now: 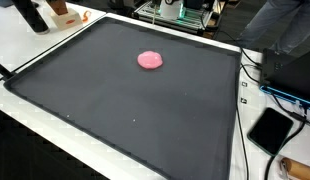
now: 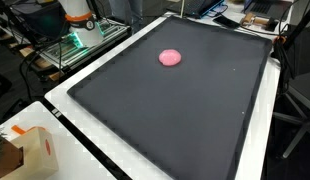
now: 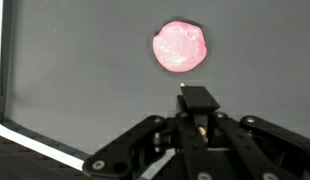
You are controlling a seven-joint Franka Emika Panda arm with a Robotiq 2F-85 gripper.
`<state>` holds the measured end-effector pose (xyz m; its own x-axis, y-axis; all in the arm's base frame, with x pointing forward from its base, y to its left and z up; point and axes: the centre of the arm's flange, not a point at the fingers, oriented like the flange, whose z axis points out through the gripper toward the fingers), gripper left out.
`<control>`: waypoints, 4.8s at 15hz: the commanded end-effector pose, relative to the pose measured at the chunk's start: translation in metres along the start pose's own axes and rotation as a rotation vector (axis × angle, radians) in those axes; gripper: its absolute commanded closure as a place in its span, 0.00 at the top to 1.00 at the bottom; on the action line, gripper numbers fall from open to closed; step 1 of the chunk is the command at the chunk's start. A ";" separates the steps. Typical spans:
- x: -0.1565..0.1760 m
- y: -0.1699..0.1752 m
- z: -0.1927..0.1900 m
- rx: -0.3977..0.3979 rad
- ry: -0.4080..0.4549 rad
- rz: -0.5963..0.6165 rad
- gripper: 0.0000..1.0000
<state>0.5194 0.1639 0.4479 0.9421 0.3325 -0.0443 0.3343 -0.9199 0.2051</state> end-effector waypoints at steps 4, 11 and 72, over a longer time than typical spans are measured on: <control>0.000 0.000 0.000 0.000 0.000 -0.001 0.12; 0.005 0.015 0.057 0.126 -0.015 -0.002 0.03; 0.001 0.025 0.182 0.245 -0.097 -0.060 0.03</control>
<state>0.5333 0.1006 0.2645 0.9109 0.3923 -0.1275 0.3894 -0.9198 -0.0483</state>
